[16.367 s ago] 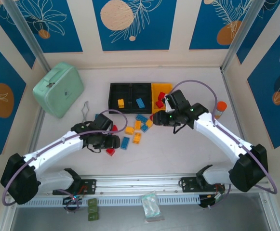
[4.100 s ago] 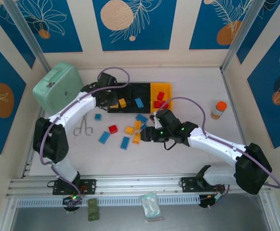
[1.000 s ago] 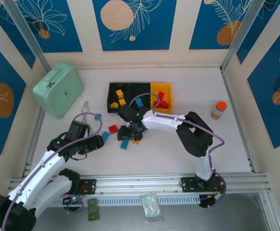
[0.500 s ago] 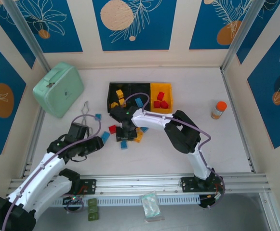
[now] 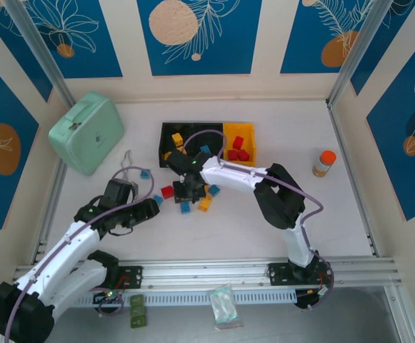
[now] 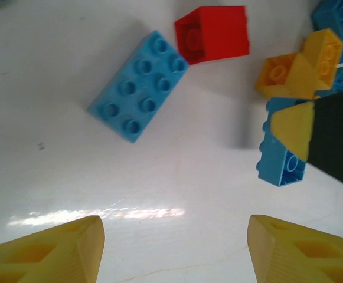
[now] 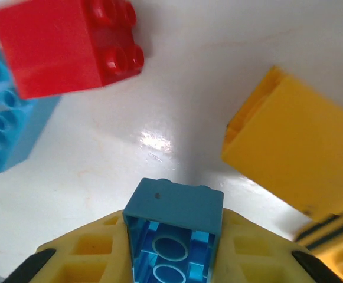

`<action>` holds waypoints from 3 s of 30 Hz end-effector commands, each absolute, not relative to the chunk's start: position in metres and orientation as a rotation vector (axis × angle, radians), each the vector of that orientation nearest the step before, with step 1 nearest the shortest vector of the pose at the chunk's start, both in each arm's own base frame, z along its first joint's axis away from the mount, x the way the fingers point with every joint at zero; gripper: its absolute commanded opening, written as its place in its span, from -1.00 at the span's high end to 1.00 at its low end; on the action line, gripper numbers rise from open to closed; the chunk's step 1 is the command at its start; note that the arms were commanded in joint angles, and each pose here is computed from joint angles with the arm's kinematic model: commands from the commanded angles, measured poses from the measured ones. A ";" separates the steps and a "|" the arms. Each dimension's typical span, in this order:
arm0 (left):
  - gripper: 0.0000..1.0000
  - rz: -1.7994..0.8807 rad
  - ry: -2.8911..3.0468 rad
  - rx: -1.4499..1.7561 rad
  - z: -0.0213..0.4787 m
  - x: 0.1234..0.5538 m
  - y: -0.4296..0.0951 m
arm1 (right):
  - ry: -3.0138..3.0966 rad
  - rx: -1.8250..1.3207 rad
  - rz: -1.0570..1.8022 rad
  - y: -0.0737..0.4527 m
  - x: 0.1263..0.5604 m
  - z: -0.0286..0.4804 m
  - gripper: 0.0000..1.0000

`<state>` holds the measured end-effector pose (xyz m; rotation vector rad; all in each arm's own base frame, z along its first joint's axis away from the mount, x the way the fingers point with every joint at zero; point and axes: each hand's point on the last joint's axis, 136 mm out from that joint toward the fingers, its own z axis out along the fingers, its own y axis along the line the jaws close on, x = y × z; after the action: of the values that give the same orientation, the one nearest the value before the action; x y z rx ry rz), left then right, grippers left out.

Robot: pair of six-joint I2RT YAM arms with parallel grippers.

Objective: Sort the legos into containers by color
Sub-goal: Place the lego in the container, then pick up the lego from the center of the table.

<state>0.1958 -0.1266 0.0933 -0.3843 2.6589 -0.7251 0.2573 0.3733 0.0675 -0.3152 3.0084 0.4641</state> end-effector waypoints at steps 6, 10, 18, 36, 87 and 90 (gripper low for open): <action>-0.29 -0.917 2.564 -0.305 0.124 0.229 -0.164 | 2.830 -0.197 0.499 0.328 0.328 0.137 0.55; -0.29 -0.942 2.554 -0.278 0.130 0.238 -0.174 | 2.794 -0.119 0.514 0.310 0.364 0.144 0.55; -0.29 -0.977 2.536 -0.228 0.142 0.257 -0.194 | 2.780 -0.058 0.526 0.304 0.423 0.132 0.54; -0.29 -0.926 2.588 -0.231 0.126 0.257 -0.192 | 2.814 0.005 0.605 0.318 0.467 0.101 0.28; -0.45 -0.352 2.852 -0.207 0.065 0.302 -0.170 | 2.774 0.060 0.622 0.201 0.222 0.112 -0.15; -0.44 -0.301 2.887 -0.197 0.055 0.307 -0.172 | 2.771 0.087 0.626 0.195 0.219 0.110 -0.15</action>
<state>0.3060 -0.1736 0.0601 -0.2383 2.8529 -0.3915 0.2162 0.1959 0.1050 0.0283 2.8051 0.5899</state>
